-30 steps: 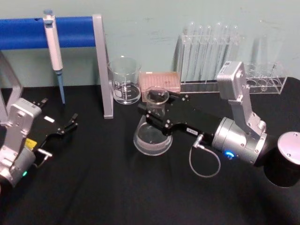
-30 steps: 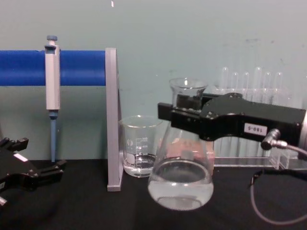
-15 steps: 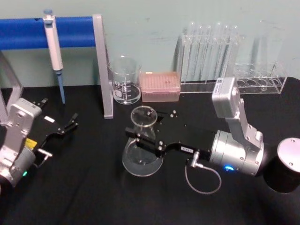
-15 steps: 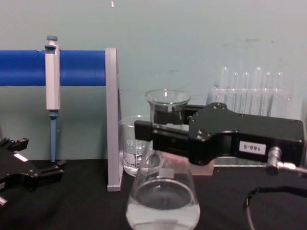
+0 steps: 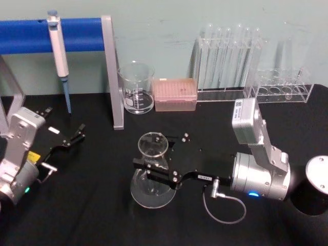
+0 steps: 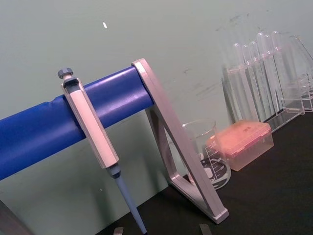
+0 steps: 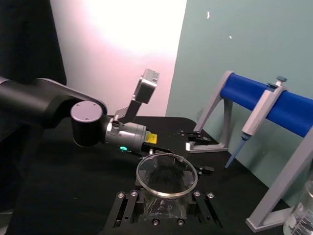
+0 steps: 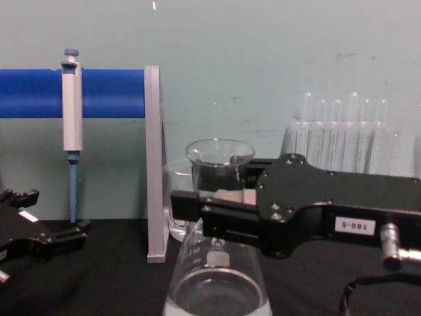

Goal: Grasp the erlenmeyer flask with one hand, shake it three times, then place it back.

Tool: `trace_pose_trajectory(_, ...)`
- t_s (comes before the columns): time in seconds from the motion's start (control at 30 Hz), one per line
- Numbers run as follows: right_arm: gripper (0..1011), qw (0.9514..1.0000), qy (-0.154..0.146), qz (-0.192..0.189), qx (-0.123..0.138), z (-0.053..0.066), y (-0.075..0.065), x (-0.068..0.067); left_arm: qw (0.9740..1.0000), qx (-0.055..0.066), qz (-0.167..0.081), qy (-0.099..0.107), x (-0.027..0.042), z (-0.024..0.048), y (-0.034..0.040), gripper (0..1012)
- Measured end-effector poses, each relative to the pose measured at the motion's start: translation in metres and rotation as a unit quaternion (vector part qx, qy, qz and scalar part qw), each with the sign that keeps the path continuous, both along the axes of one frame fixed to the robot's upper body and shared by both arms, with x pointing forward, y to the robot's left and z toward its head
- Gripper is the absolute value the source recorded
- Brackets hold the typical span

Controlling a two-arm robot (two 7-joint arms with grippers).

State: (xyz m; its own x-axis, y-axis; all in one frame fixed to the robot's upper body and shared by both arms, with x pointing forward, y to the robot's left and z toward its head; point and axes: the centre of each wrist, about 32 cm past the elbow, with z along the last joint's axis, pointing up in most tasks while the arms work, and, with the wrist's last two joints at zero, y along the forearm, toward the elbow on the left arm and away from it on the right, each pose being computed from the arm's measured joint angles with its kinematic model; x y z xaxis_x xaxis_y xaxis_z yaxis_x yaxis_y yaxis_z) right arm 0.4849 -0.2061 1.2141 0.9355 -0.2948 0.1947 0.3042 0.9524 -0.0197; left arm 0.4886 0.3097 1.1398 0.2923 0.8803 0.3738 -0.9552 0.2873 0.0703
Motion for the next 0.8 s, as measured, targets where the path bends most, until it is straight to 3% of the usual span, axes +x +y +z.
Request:
trace_pose_trajectory(0.4, 456, 1.0, -0.002, -0.001, 0.0, -0.0002, 0.0013, 0.0005, 1.0, 0.0, 0.0, 0.0, 0.0, 0.0, 0.0, 1001)
trace_pose_trajectory(0.6, 456, 0.9994, -0.002, -0.034, 0.01, 0.0, 0.0028, 0.003, 1.0, 0.0, 0.0, 0.0, 0.0, 0.0, 0.0, 1001)
trace_pose_trajectory(0.8, 456, 0.9949, -0.004, -0.099, 0.018, -0.0005, 0.0037, 0.0067, 1.0, 0.0, 0.0, 0.0, 0.0, 0.0, 0.0, 1001)
